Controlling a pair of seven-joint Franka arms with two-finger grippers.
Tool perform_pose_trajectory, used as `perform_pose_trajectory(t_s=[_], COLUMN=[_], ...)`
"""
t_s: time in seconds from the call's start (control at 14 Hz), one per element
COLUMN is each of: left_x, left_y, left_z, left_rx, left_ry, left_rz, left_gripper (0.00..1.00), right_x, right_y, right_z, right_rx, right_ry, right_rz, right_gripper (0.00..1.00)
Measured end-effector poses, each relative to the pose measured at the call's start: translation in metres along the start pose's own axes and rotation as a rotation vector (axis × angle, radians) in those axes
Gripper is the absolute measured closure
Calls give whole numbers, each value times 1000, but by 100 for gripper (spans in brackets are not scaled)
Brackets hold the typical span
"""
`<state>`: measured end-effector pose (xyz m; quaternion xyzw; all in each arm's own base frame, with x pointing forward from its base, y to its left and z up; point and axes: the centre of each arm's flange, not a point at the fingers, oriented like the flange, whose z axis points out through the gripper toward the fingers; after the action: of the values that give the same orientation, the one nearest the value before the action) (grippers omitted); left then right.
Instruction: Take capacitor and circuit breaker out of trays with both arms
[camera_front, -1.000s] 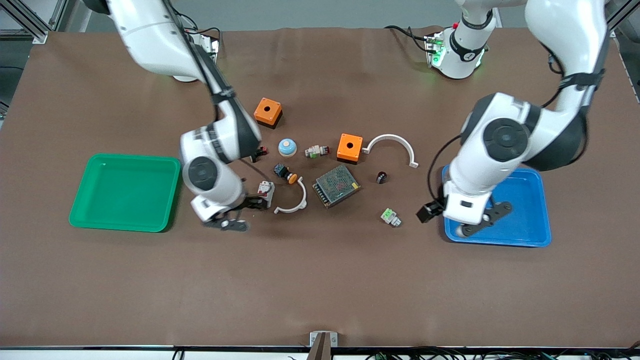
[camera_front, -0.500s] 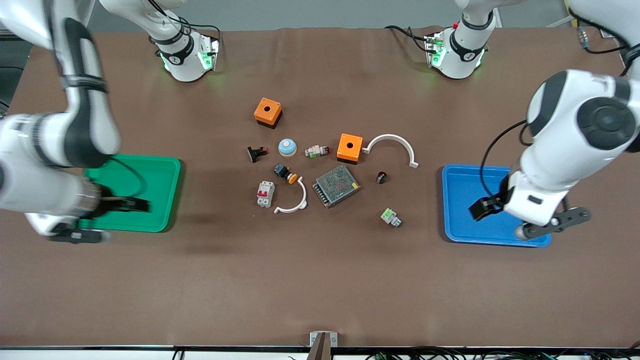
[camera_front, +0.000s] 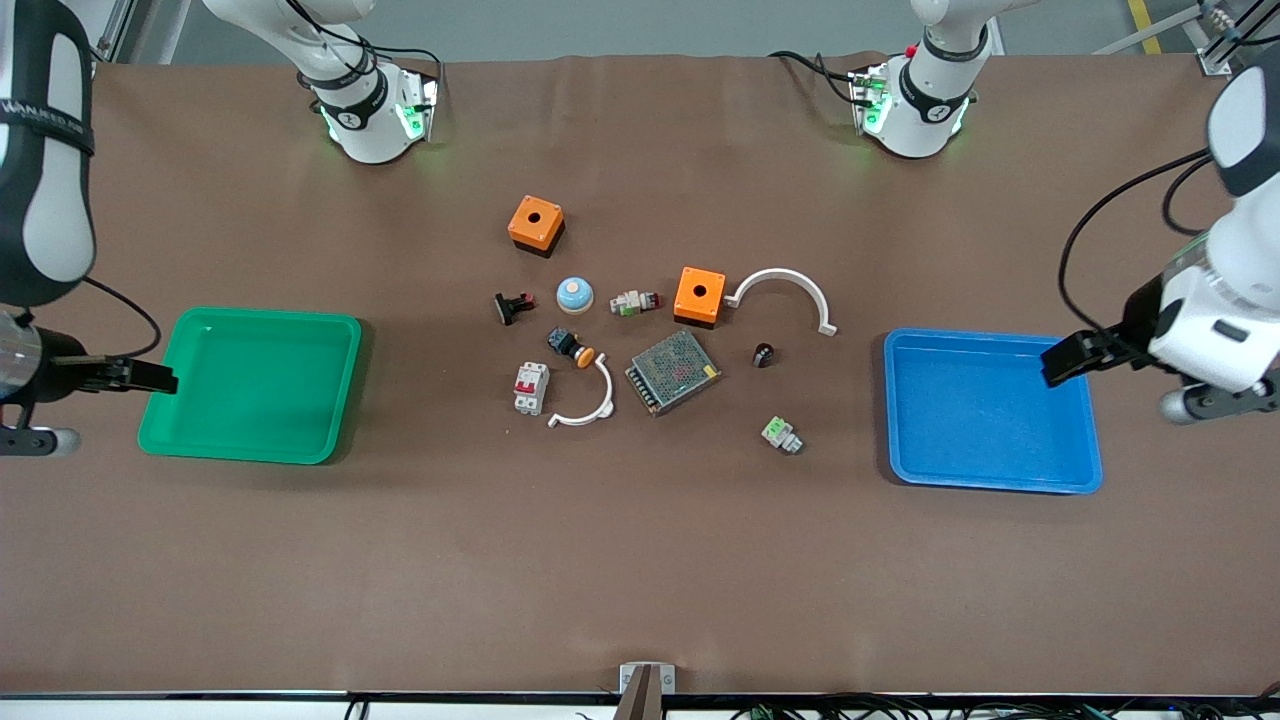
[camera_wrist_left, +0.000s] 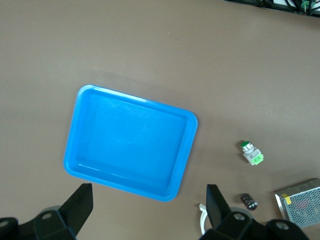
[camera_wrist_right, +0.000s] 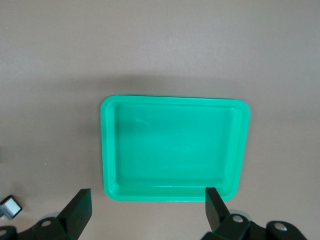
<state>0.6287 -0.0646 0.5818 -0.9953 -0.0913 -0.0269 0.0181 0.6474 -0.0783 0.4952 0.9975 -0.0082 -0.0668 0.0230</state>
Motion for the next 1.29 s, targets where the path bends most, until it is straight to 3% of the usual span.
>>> perform_pose_trajectory(t_s=[0.36,0.64,1.29], left_x=[-9,-8,-25], left_y=[-1,-6,-3], left_z=[-6,-11,-47], left_rx=[20,19,31], left_ry=[-29,-21,29], left_rz=[0,-8,16], left_gripper=[0,0,0], right_x=[0,-4,-16], right_y=[-7,-2,12], right_z=[-11,-8,-26], right_rx=[9,72,67], right_ry=[13,-12,17], right_rz=[-9,10,-56], right_gripper=[0,0,0])
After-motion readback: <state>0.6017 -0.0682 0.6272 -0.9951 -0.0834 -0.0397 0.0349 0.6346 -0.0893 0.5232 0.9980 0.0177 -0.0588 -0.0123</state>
